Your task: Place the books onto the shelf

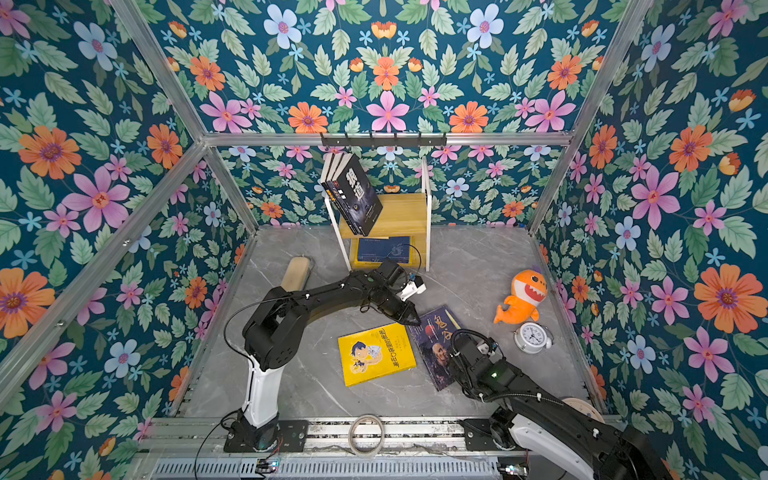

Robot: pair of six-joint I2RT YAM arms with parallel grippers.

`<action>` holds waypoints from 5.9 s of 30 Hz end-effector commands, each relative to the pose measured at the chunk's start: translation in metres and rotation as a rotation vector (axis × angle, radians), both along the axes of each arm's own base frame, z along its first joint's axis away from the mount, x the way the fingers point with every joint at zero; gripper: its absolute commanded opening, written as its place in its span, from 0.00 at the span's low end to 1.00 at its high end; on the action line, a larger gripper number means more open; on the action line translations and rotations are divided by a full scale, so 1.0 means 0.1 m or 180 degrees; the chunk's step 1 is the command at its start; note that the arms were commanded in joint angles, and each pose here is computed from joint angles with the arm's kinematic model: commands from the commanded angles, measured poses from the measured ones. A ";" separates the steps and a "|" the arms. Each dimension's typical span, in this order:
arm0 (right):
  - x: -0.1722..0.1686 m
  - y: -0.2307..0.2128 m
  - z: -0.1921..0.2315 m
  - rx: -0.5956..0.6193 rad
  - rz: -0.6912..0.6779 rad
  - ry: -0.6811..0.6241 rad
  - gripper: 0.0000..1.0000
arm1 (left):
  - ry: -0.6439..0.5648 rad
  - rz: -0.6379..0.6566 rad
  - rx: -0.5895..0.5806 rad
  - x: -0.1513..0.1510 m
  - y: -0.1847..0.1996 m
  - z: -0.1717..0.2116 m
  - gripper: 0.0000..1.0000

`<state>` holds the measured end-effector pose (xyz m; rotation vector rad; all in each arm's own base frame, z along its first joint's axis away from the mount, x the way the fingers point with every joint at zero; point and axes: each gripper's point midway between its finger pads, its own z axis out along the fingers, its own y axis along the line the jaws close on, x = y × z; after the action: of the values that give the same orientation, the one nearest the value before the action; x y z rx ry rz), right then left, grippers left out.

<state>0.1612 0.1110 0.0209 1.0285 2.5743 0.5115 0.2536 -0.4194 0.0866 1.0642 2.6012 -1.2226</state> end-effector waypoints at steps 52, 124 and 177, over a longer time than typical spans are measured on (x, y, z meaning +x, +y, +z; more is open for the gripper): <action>0.95 1.67 1.46 -0.3267 0.3786 -0.2155 0.86 | -0.0021 0.1449 -0.0842 0.64 1.08 1.04 0.00; 1.88 1.83 4.02 -0.2472 0.1859 -0.4647 0.00 | -0.2407 0.2316 -0.0171 0.67 3.15 1.27 0.94; 3.54 2.48 2.92 -0.1608 0.1655 -0.4669 0.29 | -0.2642 0.2212 -0.0046 0.70 3.15 1.29 1.00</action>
<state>0.5199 0.3488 0.3174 -0.2174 1.3932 0.3561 0.3216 -0.1032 0.2090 0.3976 2.0284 -0.4885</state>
